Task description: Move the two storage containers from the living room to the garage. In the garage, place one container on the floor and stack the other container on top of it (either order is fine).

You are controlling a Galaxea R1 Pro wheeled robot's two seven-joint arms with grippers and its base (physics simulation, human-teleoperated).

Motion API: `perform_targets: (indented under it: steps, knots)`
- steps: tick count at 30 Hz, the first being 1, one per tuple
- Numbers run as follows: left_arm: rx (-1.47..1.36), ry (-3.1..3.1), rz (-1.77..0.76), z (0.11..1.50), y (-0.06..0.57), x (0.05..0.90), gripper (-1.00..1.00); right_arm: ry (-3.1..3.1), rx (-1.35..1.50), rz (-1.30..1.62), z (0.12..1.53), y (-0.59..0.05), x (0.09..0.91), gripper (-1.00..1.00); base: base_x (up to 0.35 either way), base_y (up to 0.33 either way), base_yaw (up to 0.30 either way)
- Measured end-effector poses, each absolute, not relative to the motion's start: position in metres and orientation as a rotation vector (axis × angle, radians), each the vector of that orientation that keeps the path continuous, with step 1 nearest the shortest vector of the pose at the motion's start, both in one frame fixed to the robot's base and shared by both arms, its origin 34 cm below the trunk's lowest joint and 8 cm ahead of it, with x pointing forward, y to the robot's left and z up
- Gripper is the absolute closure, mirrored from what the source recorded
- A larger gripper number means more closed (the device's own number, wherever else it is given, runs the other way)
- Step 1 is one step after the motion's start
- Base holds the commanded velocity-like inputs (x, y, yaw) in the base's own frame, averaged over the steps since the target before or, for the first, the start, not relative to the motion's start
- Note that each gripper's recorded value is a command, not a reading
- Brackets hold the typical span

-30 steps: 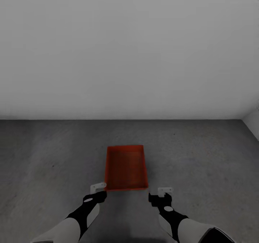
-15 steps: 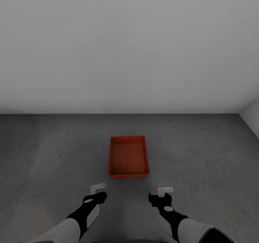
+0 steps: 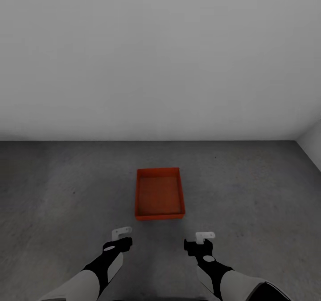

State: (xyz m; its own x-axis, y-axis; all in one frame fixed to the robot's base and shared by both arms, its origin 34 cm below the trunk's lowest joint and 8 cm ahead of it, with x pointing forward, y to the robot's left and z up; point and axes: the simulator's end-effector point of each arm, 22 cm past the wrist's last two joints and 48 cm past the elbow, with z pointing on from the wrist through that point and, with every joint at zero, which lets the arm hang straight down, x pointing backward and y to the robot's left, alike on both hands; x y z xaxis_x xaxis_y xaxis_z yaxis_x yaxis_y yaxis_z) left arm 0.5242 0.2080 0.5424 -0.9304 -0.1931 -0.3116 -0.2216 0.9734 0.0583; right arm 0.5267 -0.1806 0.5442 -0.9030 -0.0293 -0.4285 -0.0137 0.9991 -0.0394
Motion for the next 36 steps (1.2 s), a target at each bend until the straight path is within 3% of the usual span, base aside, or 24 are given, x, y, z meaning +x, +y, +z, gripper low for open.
perform_targets:
  steps: [36]
  knots:
    - [-0.302,2.812,0.133,0.5507,0.2089,0.5221,-1.00,2.698,-0.029,-0.049,0.5525,-0.1806,0.5244,-1.00,0.000,0.000,0.000]
